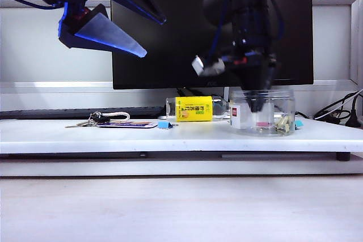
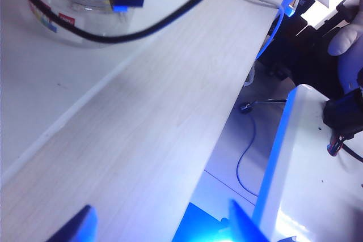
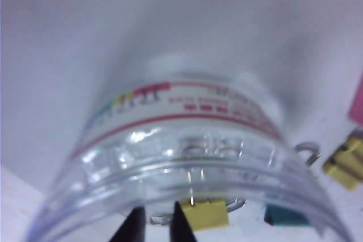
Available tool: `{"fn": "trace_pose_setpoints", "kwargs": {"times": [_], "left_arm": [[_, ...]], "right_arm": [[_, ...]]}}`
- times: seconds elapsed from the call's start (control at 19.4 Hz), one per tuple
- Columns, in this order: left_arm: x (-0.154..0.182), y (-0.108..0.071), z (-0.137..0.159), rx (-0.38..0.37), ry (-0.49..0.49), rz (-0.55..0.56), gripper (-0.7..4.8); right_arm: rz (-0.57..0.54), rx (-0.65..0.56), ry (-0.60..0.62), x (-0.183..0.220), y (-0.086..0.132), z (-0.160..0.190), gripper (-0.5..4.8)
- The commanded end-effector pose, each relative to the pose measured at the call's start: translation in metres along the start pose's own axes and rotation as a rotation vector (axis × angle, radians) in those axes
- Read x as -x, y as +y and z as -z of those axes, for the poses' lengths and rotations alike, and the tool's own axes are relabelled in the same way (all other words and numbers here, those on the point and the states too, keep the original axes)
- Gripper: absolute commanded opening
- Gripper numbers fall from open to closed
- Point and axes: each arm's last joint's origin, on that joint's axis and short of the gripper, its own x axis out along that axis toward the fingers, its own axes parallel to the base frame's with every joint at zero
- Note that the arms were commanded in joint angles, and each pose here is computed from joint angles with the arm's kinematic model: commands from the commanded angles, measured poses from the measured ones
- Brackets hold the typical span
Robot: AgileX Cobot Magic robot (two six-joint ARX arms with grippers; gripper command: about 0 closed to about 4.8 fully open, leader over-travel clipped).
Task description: Take the clips out of the round transparent plastic box and place them on the table.
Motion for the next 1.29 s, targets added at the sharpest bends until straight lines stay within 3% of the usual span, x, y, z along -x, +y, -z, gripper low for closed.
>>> {"fn": "trace_pose_setpoints", "kwargs": {"times": [0.05,0.46,1.29], "left_arm": [[0.001,-0.001,-0.002,-0.007,-0.008,0.008,3.08],[0.001,-0.001,-0.002,-0.009,-0.011,0.008,3.08],[0.001,-0.001,-0.003,-0.036,-0.021,0.004,3.08]], "right_arm": [[0.004,0.01,0.043,-0.009,0.002,0.004,0.64],[0.05,0.037,0.104,-0.02,0.0,0.006,0.64],[0.024,0.063,0.17,-0.048,-0.004,0.0,0.48]]}}
